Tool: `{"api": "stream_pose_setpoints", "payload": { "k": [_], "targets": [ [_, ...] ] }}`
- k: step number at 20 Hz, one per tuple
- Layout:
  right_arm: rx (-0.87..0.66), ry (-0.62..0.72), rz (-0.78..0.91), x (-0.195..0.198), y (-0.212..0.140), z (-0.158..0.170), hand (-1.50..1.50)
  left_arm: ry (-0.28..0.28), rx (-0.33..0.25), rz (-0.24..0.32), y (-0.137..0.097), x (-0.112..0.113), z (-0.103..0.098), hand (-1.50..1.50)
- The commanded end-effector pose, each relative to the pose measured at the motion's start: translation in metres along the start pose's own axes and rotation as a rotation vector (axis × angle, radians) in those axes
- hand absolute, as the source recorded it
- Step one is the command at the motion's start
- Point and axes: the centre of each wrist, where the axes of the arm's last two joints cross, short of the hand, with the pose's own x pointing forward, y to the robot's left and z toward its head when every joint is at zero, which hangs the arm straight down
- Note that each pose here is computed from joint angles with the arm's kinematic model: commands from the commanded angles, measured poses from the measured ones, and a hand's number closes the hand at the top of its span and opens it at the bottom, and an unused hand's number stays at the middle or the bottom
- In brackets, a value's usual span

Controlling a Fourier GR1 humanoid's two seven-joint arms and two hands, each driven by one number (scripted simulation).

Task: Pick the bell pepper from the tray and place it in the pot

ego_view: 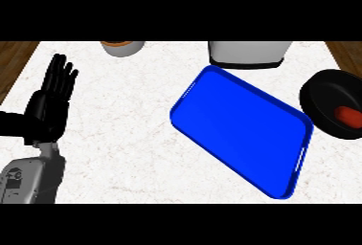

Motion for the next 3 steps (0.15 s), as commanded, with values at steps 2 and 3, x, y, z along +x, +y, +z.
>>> {"api": "stream_pose_setpoints", "payload": {
  "k": [2, 3],
  "targets": [
    [-0.009, -0.01, -0.008, -0.016, -0.02, 0.014, -1.5, -0.005, -0.001, -0.007, 0.004, 0.011, 0.013, 0.0],
    [-0.034, -0.014, -0.001, -0.018, -0.038, 0.006, -1.5, -0.004, 0.012, 0.001, -0.001, 0.008, 0.005, 0.0]
  ]
}}
